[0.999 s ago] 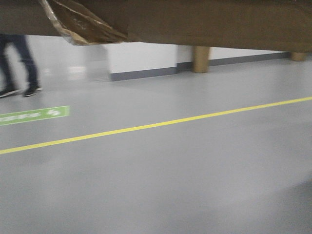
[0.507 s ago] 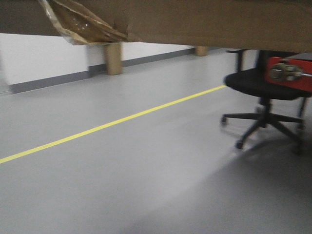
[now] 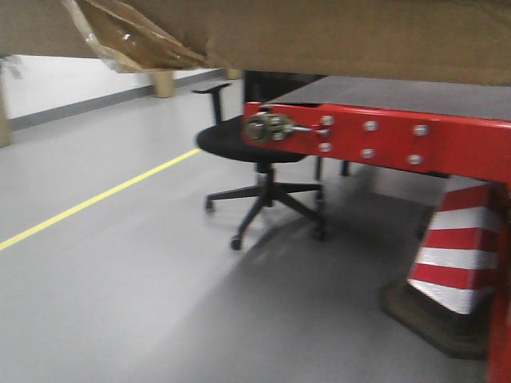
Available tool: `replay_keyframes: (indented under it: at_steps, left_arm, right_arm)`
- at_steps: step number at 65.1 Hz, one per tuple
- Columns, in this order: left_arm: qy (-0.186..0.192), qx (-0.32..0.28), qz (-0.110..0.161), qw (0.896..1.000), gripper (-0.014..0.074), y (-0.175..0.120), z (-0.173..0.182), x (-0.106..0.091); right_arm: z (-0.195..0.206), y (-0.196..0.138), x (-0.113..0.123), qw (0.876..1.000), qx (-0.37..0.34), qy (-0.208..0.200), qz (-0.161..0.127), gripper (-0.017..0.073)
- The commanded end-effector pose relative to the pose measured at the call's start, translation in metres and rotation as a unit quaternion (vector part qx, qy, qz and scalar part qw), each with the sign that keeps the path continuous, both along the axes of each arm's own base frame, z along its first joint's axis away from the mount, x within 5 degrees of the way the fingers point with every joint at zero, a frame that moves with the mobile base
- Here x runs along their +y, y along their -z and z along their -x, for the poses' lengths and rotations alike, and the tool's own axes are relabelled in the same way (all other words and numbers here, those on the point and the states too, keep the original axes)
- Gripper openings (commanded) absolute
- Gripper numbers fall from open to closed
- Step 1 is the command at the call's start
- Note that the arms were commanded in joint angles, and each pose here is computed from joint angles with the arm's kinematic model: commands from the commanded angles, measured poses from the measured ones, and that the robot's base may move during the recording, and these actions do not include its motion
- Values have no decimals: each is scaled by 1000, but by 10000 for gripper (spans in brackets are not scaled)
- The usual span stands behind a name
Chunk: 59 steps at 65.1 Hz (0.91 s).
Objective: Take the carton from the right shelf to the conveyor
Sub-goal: 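Hold the carton with both grippers while driving toward the red conveyor, then carry the carton over the grey conveyor belt with both grippers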
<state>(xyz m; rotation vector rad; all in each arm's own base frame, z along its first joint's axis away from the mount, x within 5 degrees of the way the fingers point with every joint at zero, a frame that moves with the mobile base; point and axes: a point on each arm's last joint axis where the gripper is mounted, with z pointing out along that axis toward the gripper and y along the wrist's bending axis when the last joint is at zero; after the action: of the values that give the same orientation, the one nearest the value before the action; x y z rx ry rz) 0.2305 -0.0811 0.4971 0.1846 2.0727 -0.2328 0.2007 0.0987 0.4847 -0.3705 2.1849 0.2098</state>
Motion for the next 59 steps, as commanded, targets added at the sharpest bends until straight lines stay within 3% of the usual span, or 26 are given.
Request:
replay_keyframes:
  at_steps: [1, 12, 59]
  left_arm:
    - [-6, -44, -7, 999, -10, -11, 3, 5]
    - [-13, -49, -20, 998, -10, -11, 3, 7]
    - [-14, -54, -21, 998, -10, -12, 2, 7]
  right_arm:
    - [3, -5, -5, 1000, -20, 2, 15, -67]
    - [3, -5, -5, 1000, -20, 2, 15, -67]
    - [3, -5, -5, 1000, -20, 2, 15, -67]
